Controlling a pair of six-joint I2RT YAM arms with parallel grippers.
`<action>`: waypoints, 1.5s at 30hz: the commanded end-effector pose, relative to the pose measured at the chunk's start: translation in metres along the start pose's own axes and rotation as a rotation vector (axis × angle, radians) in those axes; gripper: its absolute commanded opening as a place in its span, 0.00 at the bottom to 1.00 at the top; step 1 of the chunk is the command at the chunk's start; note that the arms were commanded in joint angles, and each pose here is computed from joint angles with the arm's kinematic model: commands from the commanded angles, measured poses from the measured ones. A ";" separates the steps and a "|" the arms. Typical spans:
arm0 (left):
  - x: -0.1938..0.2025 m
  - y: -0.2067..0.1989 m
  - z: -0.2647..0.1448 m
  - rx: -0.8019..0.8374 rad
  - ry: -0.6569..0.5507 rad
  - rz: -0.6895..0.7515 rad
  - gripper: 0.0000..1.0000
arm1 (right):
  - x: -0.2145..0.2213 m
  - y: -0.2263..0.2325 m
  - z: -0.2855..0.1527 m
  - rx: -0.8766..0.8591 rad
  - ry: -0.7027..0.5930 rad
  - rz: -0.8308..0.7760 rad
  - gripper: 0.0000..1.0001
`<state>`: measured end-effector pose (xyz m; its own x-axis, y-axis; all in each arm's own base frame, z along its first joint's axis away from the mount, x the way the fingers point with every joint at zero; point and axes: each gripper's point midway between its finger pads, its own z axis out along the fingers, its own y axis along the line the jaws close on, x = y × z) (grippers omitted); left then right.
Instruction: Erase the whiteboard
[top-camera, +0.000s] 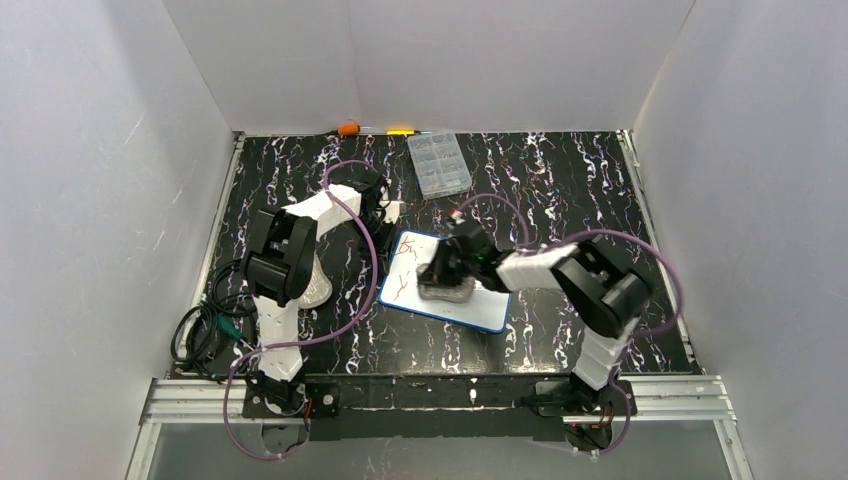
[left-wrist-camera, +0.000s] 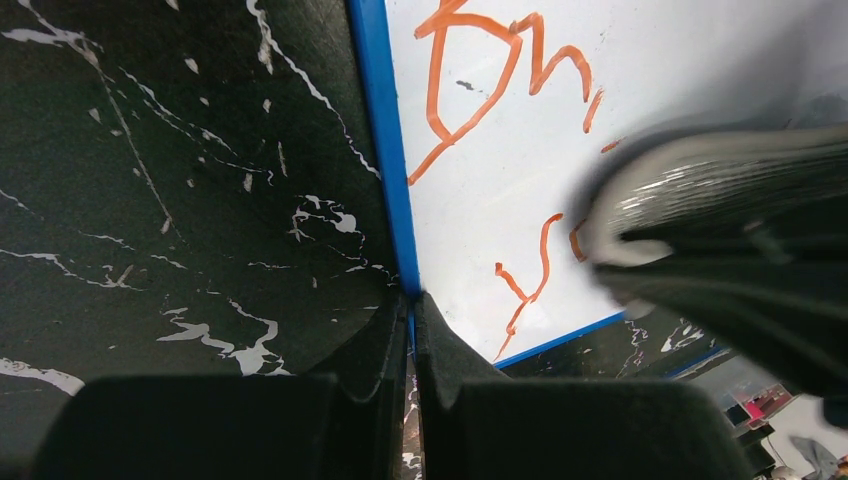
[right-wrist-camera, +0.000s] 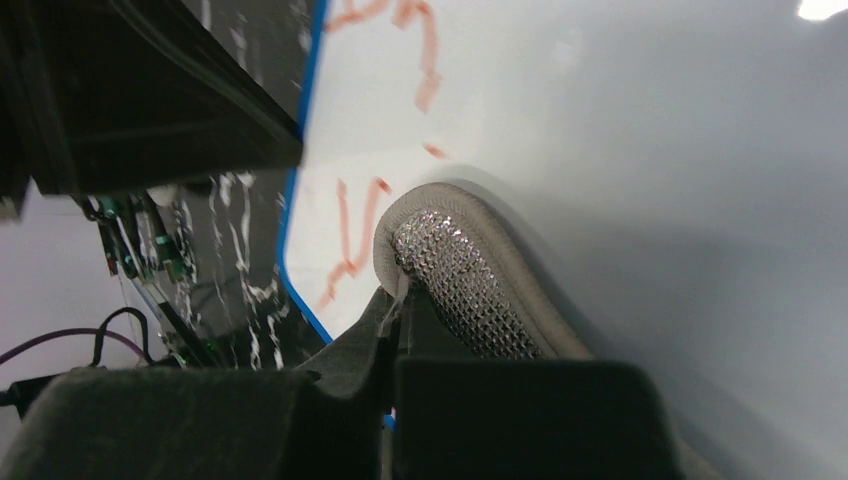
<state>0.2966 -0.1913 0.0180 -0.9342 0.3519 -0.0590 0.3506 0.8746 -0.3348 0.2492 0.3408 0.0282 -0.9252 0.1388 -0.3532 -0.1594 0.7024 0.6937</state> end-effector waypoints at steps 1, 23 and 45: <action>0.025 0.009 0.021 -0.032 0.110 0.010 0.00 | 0.007 -0.007 0.044 0.064 0.015 -0.009 0.01; 0.026 0.014 0.022 -0.050 0.114 0.013 0.00 | 0.067 0.020 0.071 -0.029 0.168 -0.039 0.01; 0.025 0.016 0.020 -0.052 0.112 0.008 0.00 | 0.079 0.028 0.044 -0.031 0.167 -0.080 0.01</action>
<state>0.2900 -0.1845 0.0177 -0.9341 0.3561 -0.0237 0.3441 0.8810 -0.3246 0.2417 0.3644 0.0293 -0.9171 0.1383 -0.3739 -0.1942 0.6642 0.7219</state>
